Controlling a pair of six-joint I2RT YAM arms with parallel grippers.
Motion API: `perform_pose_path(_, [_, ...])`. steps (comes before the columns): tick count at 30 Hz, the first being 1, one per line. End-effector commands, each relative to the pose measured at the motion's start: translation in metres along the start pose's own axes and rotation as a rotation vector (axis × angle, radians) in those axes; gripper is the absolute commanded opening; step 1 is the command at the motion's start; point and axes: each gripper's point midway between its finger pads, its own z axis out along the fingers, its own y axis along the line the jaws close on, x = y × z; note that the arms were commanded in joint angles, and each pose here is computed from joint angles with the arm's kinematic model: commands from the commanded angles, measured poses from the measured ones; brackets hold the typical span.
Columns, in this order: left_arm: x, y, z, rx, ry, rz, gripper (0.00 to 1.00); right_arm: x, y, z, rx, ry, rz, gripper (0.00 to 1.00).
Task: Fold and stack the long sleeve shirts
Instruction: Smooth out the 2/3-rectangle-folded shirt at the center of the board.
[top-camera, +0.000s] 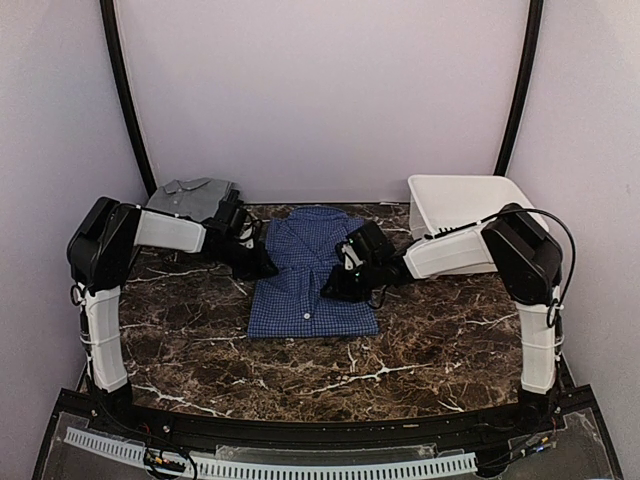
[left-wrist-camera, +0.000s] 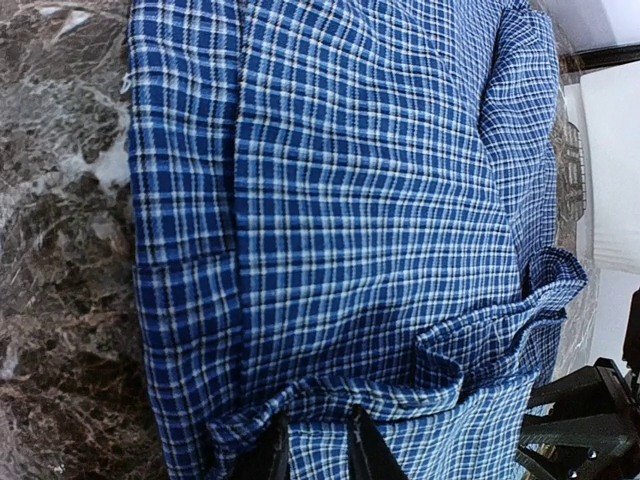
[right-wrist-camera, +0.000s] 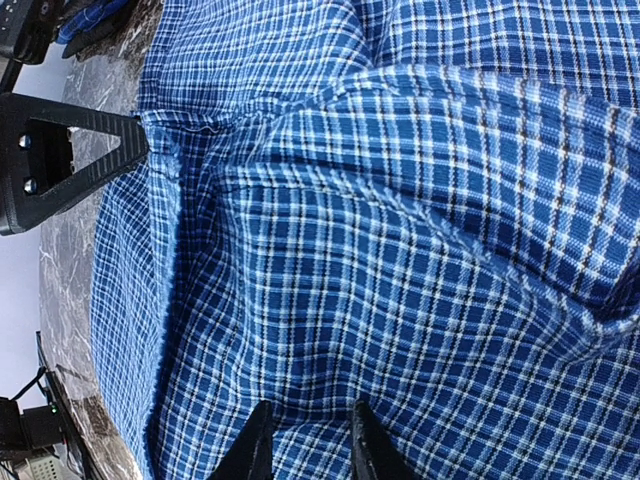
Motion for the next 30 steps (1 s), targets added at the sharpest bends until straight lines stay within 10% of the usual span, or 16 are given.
perform_pose_path(1, [0.002,0.011,0.001,-0.045,0.019,0.001,0.2,-0.017,0.016,-0.017,-0.012,-0.042,-0.026,0.25])
perform_pose_path(30, [-0.022,-0.03,-0.028,-0.003,-0.036,0.091,0.24,-0.042,0.02,0.001,0.011,-0.067,-0.025,0.27])
